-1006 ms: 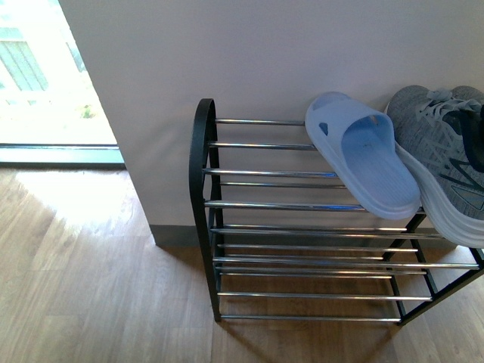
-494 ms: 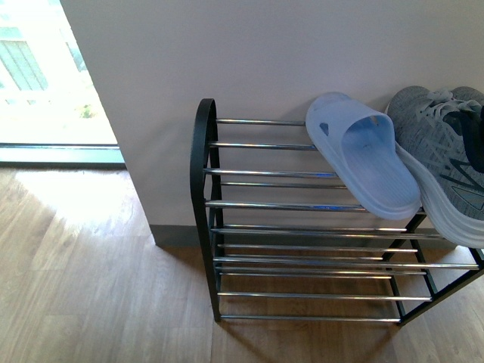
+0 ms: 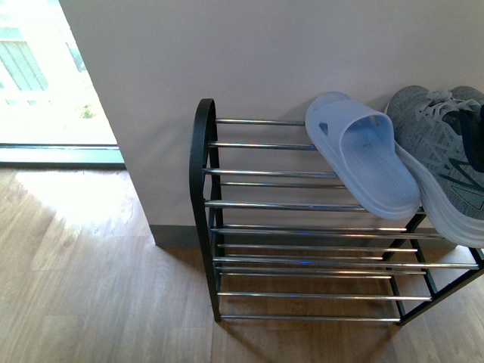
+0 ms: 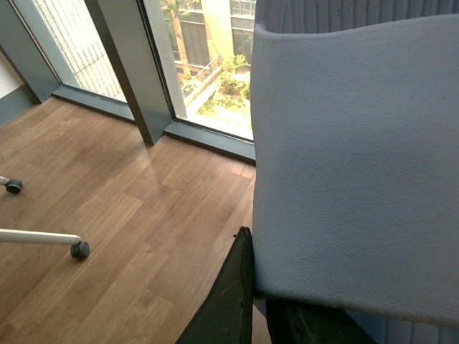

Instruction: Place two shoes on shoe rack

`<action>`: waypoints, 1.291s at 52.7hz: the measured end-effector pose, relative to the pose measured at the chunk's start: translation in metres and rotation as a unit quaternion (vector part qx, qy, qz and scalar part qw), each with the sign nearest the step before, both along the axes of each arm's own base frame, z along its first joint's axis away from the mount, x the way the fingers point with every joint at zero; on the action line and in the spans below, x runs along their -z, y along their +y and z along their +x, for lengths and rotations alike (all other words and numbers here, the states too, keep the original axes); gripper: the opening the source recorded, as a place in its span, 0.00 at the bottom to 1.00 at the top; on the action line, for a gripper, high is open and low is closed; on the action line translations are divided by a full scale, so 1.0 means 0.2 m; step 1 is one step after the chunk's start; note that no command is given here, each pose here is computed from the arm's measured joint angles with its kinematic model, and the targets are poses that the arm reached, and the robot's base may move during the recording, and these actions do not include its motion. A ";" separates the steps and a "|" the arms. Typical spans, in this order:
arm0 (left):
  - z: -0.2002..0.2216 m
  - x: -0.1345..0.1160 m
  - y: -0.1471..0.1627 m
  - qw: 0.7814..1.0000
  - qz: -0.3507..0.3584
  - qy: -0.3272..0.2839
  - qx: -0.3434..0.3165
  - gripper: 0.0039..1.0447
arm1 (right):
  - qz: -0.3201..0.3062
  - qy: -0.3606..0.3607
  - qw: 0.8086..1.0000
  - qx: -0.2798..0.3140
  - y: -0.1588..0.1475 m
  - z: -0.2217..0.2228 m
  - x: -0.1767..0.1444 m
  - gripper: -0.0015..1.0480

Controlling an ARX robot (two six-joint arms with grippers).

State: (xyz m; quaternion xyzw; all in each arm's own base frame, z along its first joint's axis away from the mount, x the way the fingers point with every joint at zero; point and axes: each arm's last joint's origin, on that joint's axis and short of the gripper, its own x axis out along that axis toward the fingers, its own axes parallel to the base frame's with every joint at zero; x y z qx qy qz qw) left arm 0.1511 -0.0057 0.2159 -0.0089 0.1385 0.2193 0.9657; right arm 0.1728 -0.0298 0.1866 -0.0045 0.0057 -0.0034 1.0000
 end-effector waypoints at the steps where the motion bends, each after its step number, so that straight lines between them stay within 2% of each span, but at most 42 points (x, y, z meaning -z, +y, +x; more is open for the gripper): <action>1: 0.00 0.00 0.00 1.000 0.000 0.000 0.000 0.02 | 0.000 0.000 1.000 0.000 0.00 0.00 0.00 0.02; 22: 0.00 0.00 0.00 1.000 0.000 0.000 0.000 0.02 | -0.001 0.000 1.000 0.011 0.11 -0.15 0.06 0.02; 26: 0.00 0.00 0.00 1.000 0.000 0.000 0.000 0.02 | -0.001 -0.007 1.000 -0.005 0.14 -0.17 0.09 0.02; 68: 0.00 0.00 0.00 1.000 0.000 0.000 0.000 0.02 | -0.001 -0.016 1.000 -0.002 0.15 -0.29 0.07 0.02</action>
